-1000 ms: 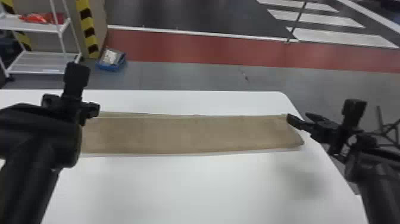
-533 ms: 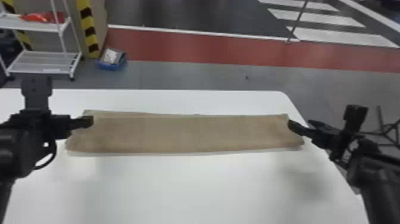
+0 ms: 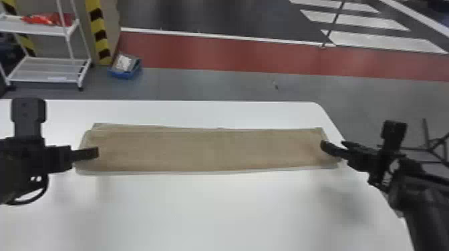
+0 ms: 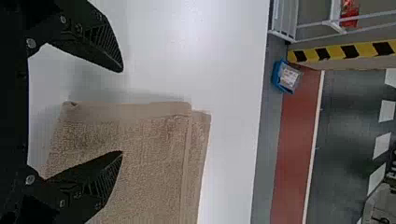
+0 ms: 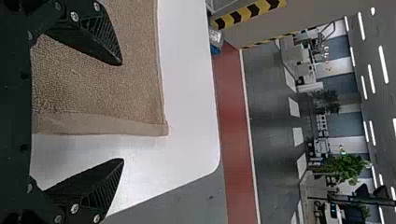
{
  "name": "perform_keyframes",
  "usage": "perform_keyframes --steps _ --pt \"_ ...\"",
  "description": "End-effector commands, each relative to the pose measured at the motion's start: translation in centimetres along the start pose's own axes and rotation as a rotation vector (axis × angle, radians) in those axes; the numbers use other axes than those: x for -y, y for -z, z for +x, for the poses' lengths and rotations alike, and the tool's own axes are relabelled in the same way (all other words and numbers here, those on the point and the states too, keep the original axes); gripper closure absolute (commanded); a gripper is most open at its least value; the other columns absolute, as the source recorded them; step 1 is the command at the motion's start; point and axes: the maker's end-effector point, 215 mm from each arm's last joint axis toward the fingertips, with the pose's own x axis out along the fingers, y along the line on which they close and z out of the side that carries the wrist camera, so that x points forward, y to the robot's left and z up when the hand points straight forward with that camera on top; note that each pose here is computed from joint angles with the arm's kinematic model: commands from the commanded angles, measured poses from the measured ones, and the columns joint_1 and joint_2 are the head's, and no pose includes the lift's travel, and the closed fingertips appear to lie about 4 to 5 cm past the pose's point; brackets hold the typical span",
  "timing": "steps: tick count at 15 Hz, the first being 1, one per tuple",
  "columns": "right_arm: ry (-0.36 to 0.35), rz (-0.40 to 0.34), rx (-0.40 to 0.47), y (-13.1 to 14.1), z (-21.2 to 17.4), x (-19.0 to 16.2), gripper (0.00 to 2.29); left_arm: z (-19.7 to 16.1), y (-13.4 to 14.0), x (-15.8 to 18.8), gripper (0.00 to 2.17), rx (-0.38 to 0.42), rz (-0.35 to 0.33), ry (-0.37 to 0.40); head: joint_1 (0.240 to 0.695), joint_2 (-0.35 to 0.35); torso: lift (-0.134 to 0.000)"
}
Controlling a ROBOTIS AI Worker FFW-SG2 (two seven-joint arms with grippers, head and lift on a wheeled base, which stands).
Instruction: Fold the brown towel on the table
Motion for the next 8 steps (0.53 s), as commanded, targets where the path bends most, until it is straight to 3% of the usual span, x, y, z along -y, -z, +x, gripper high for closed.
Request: perform_keyframes --steps 1,3,5,6,8 --pt "0.006 0.017 -0.018 0.4 -0.2 0.4 0.22 -0.8 1.0 -0.1 1.16 -0.020 -0.003 0.004 0.695 -0.196 -0.118" --pt "-0.004 0.035 -0.046 0.9 -0.4 0.1 0.44 -1.6 1.0 0.0 1.62 -0.016 -0.006 0.012 0.695 -0.202 -0.118" --pt "-0.015 0.047 -0.065 1.2 -0.7 -0.2 0.65 -2.1 1.8 0.2 1.72 -0.039 -0.004 0.017 0.695 -0.203 -0.118" --pt "-0.032 0.057 -0.079 1.5 -0.8 -0.5 0.88 -2.5 1.9 0.3 1.85 -0.041 -0.003 0.018 0.695 -0.203 -0.118" --pt "-0.052 0.082 -0.104 1.9 -1.0 -1.1 1.47 -3.0 2.4 0.4 1.91 -0.043 0.001 0.020 0.695 -0.203 -0.118"
